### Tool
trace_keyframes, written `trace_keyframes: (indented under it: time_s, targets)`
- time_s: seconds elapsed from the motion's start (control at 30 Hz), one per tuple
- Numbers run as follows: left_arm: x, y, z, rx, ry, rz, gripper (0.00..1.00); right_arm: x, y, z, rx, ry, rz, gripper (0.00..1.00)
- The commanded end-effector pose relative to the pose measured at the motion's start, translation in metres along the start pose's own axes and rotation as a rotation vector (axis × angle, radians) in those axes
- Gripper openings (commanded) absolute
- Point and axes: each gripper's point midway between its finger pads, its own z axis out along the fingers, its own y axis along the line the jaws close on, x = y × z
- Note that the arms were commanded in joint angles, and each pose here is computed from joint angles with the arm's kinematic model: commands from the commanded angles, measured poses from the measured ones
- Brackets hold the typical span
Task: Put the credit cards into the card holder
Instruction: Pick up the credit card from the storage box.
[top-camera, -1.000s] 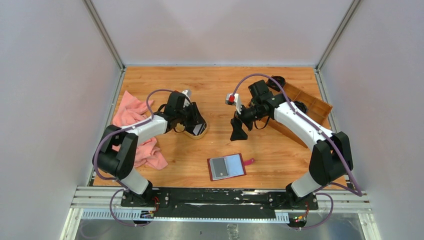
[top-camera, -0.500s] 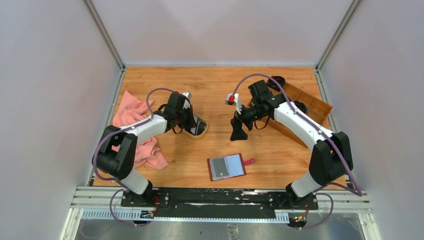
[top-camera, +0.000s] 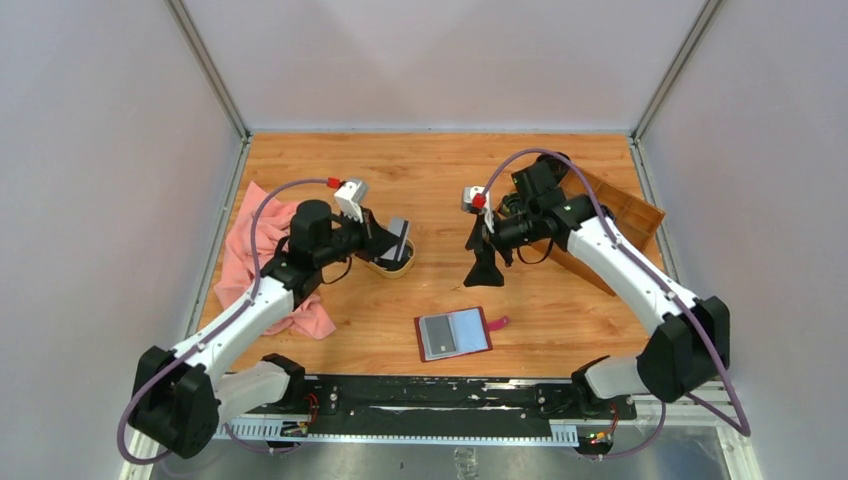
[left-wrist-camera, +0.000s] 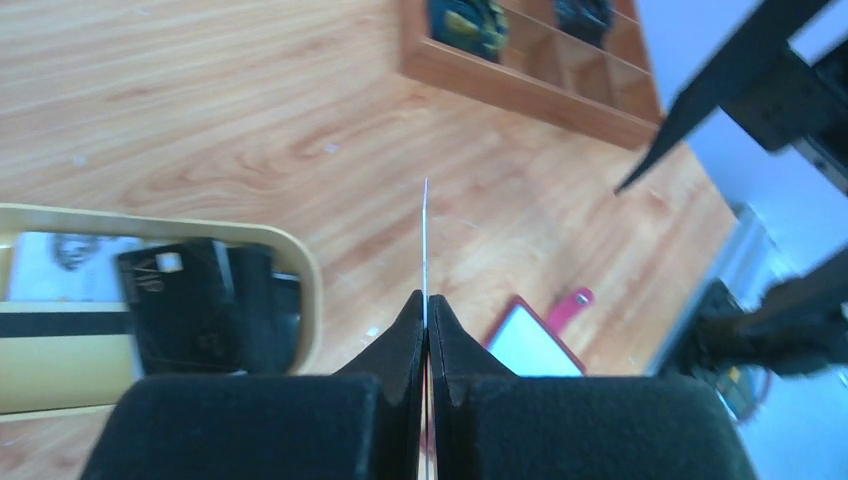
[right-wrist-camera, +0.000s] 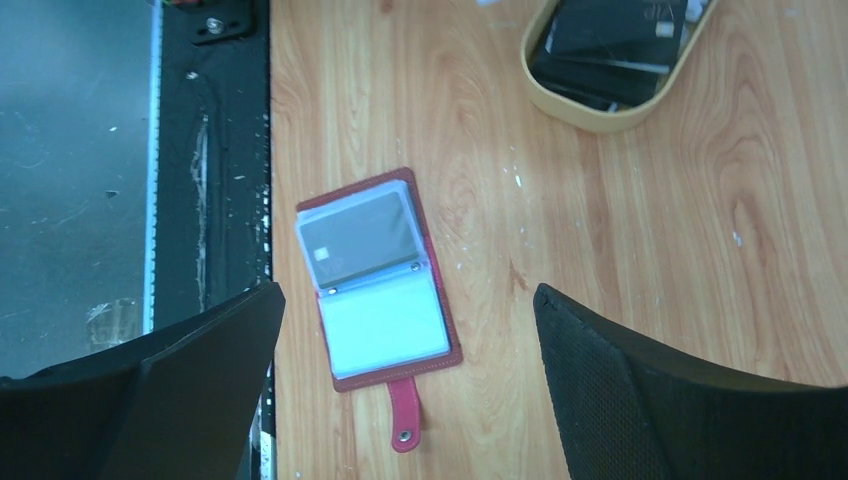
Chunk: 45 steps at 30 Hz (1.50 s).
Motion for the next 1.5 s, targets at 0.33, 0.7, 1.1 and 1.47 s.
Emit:
trace_keyframes:
  time_s: [0.33, 0.7, 1.1, 1.47]
  targets:
    - [0.012, -0.101, -0.061, 0.452, -0.385, -0.187, 0.0, -0.034, 0.068, -0.016, -0.313, -0.271, 0.067, 1.0]
    - [0.016, -0.129, -0.053, 0.598, -0.449, -0.303, 0.0, -0.045, 0.036, -0.008, -0.225, -0.366, 0.322, 0.86]
    - [0.029, -0.15, -0.028, 0.655, -0.38, -0.344, 0.0, -0.048, 0.028, -0.002, -0.254, -0.37, 0.448, 0.54]
    - [0.038, -0.15, -0.019, 0.641, -0.35, -0.353, 0.0, -0.056, 0.036, -0.005, -0.308, -0.392, 0.439, 0.32]
